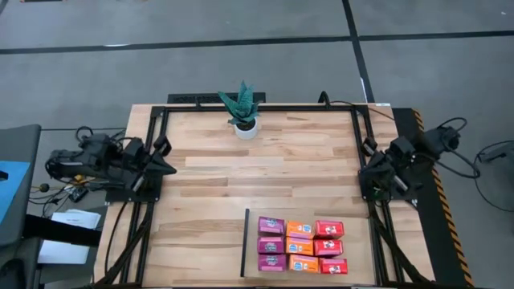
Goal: Stack cereal on shelf
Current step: Return to Home Position
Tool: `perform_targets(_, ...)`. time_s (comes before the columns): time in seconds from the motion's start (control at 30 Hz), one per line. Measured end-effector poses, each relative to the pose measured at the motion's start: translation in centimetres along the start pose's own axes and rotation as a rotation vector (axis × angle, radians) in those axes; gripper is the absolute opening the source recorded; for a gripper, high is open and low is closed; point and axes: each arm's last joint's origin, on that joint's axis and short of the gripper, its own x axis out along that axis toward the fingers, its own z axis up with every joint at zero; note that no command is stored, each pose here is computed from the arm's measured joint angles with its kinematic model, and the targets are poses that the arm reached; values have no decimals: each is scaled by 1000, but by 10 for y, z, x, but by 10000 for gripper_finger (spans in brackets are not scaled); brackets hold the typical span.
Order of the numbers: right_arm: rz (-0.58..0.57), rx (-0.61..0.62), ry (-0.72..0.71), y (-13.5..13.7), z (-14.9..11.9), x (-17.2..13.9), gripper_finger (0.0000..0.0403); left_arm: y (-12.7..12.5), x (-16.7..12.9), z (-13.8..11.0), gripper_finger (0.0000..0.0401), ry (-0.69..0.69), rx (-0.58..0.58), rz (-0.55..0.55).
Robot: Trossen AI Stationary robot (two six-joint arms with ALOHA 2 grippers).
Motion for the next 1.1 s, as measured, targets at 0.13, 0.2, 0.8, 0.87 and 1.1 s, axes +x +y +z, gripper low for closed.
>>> perform_targets(0.13,-3,3,-43,-8,-21,-14,43,2,-14,-13,0,-18,-3,-2)
perform_targets(0.2,-20,11,-52,-13,-33,-19,45,4,-20,-21,0,-22,-4,18)
perform_targets(0.8,-196,28,38,-44,-116,-1,43,27,-24,-89,0,107,-80,204)
perform_targets(0.87,-212,42,22,-49,-126,0,42,30,-22,-97,0,93,-91,199)
perform_targets(1.1,-268,47,16,-60,-145,0,46,39,-19,-127,0,83,-143,200)
